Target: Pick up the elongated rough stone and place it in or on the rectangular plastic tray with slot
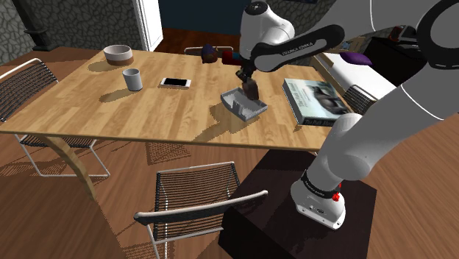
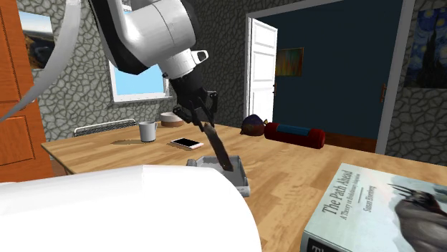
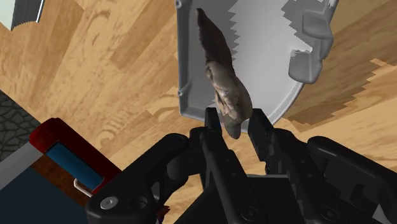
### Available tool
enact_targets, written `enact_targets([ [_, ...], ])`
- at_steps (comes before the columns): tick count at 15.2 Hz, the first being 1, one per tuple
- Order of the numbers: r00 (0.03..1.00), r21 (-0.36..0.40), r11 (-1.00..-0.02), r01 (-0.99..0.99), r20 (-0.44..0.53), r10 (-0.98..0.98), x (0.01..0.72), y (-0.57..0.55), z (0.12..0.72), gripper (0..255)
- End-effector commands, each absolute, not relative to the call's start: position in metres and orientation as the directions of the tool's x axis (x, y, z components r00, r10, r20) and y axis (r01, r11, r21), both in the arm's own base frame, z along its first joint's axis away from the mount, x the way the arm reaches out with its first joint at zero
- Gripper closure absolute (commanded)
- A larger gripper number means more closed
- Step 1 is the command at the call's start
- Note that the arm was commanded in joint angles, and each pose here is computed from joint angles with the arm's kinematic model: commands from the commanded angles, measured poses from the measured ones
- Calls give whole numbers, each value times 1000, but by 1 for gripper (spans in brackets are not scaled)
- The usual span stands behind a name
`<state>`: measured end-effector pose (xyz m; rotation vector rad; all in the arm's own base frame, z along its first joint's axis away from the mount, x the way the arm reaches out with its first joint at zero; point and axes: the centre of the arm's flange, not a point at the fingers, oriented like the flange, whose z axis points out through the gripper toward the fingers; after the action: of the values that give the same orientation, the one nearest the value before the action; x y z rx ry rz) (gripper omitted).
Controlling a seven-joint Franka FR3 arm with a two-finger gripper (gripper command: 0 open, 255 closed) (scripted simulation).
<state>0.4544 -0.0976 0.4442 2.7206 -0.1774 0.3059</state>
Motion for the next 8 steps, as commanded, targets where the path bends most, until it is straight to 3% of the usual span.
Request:
enact_targets([
  [1,968,370,-914,-167,238,-80,455,-98,434,255],
  [8,968,370,-914,-167,238,-80,455,-98,414,255],
])
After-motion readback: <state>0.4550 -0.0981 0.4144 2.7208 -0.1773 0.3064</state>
